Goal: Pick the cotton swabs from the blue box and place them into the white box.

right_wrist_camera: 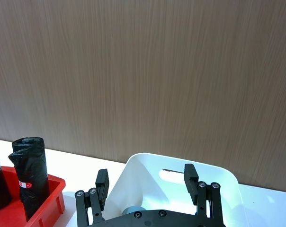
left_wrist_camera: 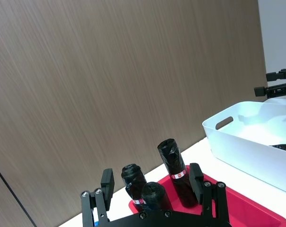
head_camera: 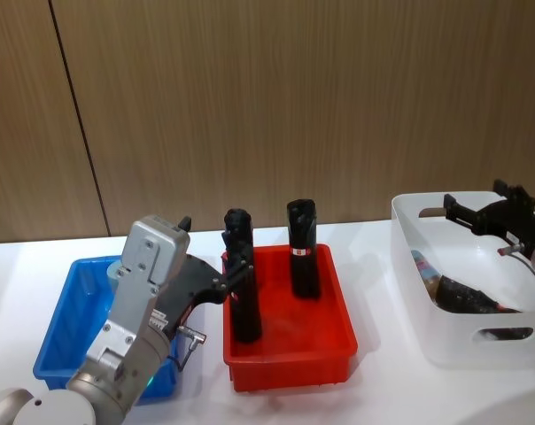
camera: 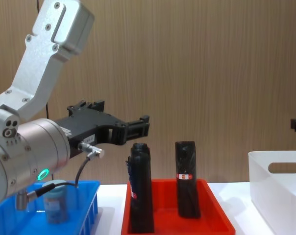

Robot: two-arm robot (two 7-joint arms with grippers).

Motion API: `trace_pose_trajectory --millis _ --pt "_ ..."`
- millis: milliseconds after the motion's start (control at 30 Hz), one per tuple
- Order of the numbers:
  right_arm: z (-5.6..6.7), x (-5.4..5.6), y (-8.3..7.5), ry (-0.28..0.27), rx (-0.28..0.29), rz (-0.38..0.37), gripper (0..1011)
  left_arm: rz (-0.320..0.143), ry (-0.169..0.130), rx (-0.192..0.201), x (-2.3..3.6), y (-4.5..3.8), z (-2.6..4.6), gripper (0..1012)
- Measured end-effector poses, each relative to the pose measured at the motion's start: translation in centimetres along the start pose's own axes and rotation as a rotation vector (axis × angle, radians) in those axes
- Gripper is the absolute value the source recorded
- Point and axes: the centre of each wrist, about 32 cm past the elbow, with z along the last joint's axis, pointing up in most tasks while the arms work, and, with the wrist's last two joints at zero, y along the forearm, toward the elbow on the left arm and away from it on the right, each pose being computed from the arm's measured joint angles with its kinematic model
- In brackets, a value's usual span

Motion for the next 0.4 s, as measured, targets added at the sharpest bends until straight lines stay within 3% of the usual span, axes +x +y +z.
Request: trace_pose_trajectory --millis 400 --pt "-0.17 0.05 -0.03 0.004 -0.003 -0.002 1002 0.000 0.000 0.000 0.00 0.00 0.00 1004"
